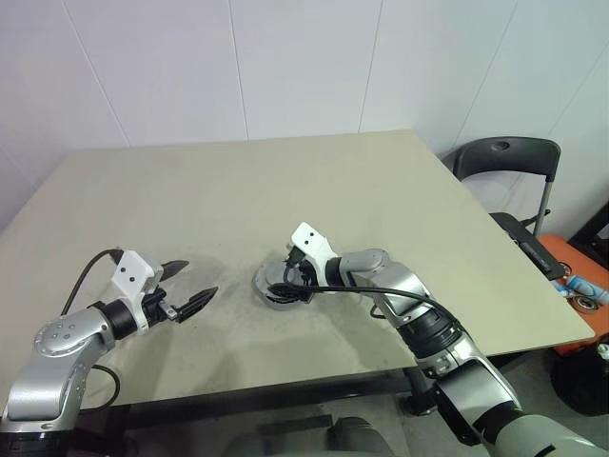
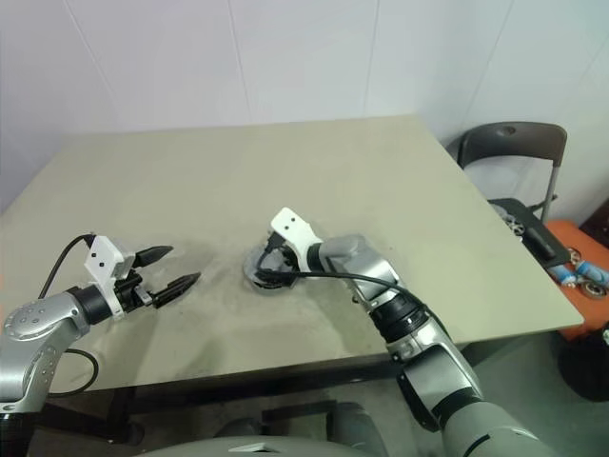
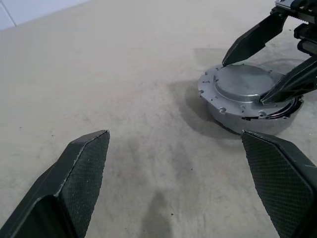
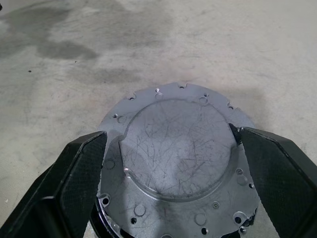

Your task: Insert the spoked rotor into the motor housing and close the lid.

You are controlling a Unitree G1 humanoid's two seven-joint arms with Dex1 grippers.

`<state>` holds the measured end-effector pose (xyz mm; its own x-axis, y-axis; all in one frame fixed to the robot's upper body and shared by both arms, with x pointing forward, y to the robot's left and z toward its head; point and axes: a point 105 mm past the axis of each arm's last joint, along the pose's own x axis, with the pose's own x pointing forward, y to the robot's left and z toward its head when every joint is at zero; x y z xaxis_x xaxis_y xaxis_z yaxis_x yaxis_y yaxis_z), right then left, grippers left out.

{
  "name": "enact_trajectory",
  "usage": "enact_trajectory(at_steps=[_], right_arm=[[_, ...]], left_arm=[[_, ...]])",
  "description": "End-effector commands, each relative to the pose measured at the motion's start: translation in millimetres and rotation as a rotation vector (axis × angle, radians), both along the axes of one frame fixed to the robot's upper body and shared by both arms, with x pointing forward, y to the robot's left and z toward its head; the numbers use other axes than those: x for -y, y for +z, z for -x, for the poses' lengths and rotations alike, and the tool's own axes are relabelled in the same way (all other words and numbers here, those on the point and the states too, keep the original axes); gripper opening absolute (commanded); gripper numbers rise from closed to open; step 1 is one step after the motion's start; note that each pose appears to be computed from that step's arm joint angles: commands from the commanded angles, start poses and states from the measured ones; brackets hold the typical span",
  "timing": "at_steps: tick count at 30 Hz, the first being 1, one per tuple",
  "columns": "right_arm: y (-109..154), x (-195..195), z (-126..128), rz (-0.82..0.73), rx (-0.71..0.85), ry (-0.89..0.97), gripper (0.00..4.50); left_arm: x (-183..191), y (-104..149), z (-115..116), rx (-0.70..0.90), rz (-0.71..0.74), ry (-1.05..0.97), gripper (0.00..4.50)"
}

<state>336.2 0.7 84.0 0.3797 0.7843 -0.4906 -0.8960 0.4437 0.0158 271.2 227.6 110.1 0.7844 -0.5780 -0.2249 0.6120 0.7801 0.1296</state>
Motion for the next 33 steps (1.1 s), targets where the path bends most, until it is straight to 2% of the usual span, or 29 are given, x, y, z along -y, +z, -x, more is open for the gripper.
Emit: enact_trajectory(at_steps=[1, 3, 4, 16, 30, 33], right_arm=[[4, -5, 1, -0.023, -0.002, 0.017, 3.88], [4, -4, 1, -0.026, -0.005, 0.016, 3.29], [4, -4, 0, -0.028, -0.008, 0.016, 3.24], [19, -5, 5, -0.111, -0.035, 0.089, 3.24], [22, 5, 6, -0.087, 0.008, 0.192, 3.24], [27, 3, 5, -0.121, -0.026, 0.202, 3.24]], left_arm=[[1, 15, -1, 0.054, 0.006, -0.010, 4.50], [1, 15, -1, 0.054, 0.006, -0.009, 4.50], [1, 15, -1, 0.054, 0.005, -0.009, 4.50], [0, 14, -2, 0.057, 0.003, -0.007, 4.50], [-1, 13, -4, 0.067, 0.005, -0.002, 4.50], [-1, 13, -5, 0.069, 0.004, -0.004, 4.50]])
